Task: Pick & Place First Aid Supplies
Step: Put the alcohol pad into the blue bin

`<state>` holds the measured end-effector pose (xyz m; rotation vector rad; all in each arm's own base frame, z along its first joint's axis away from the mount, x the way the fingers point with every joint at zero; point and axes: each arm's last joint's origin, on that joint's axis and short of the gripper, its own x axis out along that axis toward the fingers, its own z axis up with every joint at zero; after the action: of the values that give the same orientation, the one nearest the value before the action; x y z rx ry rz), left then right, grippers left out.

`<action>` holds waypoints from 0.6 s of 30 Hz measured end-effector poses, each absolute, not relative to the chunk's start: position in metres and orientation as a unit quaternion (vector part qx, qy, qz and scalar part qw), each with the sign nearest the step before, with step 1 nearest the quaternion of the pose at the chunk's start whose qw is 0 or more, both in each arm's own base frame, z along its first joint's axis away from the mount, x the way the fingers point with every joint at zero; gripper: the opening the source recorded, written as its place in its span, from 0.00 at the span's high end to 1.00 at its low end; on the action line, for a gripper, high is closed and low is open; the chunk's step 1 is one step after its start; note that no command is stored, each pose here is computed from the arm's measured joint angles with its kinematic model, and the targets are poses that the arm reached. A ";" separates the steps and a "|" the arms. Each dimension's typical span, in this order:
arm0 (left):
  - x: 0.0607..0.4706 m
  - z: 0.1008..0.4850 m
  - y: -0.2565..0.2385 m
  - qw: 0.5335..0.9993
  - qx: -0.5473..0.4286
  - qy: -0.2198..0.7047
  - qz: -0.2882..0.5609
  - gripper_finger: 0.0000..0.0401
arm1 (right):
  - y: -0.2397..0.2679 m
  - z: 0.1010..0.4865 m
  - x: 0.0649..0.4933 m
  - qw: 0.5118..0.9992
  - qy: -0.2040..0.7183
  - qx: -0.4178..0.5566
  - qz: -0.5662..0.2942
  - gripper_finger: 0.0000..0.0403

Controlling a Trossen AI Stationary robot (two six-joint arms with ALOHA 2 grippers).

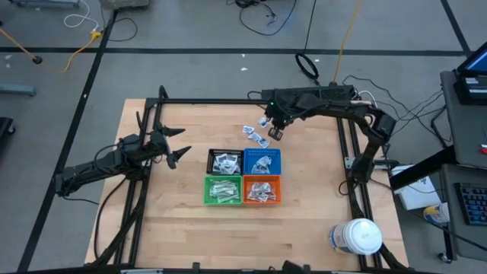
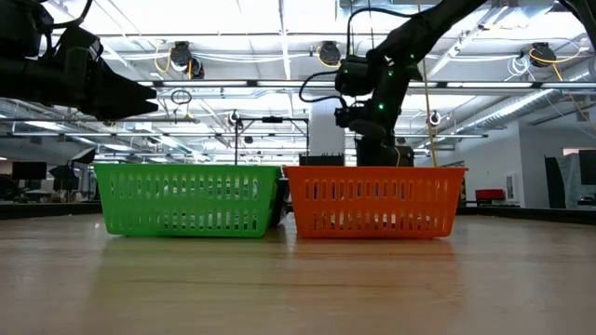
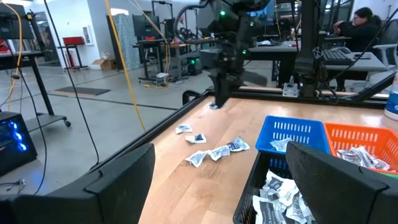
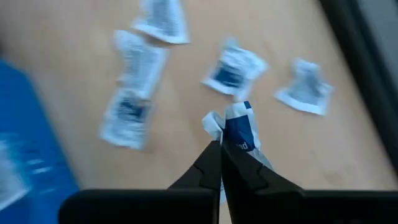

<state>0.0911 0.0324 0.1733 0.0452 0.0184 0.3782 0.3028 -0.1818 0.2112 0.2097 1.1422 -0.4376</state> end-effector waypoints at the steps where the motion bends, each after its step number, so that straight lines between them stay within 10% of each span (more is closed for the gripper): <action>1: 0.091 0.173 0.032 0.982 0.023 0.009 0.188 0.09 | -0.178 0.212 0.305 0.818 0.533 0.100 -0.191 1.00; 18: 0.091 0.173 0.032 0.982 0.023 0.009 0.188 0.09 | -0.078 0.210 0.339 0.832 0.554 0.021 0.030 1.00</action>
<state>0.0911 0.0324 0.1732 0.0456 0.0185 0.3783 0.3388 -0.0783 0.2102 0.0437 1.1755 0.0632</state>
